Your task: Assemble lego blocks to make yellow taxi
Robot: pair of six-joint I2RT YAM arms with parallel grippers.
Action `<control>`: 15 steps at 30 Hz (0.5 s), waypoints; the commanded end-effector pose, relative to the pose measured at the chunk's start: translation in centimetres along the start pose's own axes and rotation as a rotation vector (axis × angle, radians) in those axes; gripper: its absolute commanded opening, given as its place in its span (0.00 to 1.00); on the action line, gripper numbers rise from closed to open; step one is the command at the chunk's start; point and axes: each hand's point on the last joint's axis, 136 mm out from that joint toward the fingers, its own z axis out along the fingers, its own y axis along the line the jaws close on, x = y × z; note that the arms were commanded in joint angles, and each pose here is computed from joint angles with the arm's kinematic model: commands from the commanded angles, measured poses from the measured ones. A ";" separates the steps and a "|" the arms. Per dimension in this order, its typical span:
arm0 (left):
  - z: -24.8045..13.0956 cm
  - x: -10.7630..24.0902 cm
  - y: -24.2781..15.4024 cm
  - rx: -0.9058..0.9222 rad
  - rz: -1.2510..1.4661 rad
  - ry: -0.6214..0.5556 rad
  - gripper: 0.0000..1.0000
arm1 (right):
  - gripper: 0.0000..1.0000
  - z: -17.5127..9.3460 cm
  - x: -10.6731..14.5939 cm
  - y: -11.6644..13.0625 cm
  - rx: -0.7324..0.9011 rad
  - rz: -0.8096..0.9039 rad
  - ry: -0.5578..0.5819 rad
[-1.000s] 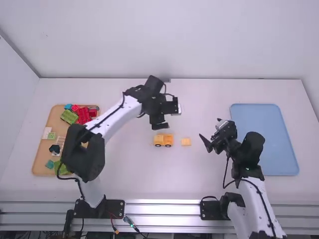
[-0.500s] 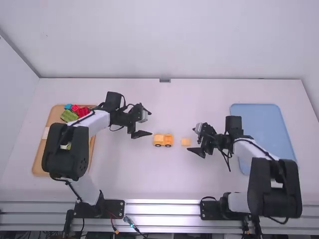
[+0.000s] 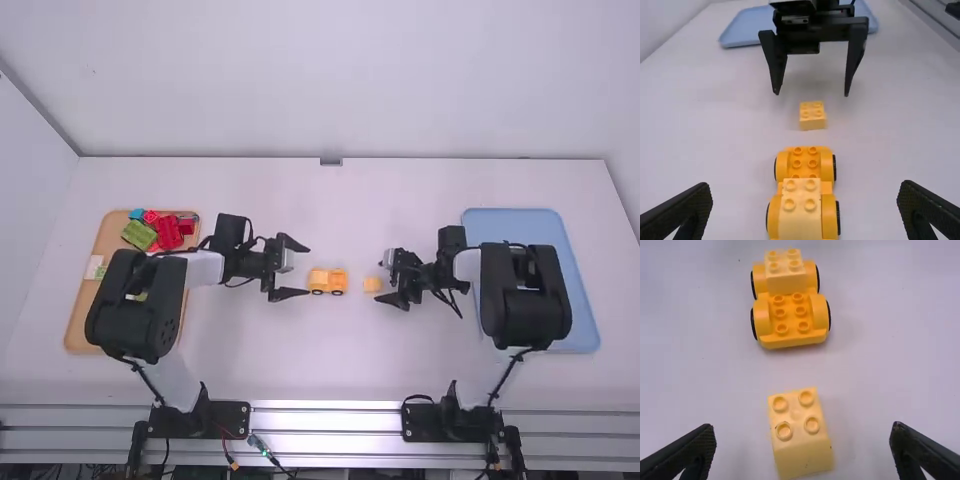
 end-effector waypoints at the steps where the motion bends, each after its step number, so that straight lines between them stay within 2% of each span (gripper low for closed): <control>1: 0.0 -0.4 -0.9 0.018 -0.025 -0.036 0.99 | 0.86 0.6 -0.1 -0.4 -0.019 -0.043 -0.026; 9: -0.1 -0.3 -0.9 0.017 -0.058 -0.034 0.99 | 0.59 2.4 0.6 0.1 -0.066 -0.060 -0.021; 11: 0.0 -0.3 -0.9 0.017 -0.058 -0.035 0.99 | 0.48 2.9 0.8 0.2 -0.074 -0.067 -0.017; 15: 0.0 -0.3 -0.9 0.017 -0.059 -0.035 0.99 | 0.38 2.8 1.0 0.2 -0.074 -0.052 -0.017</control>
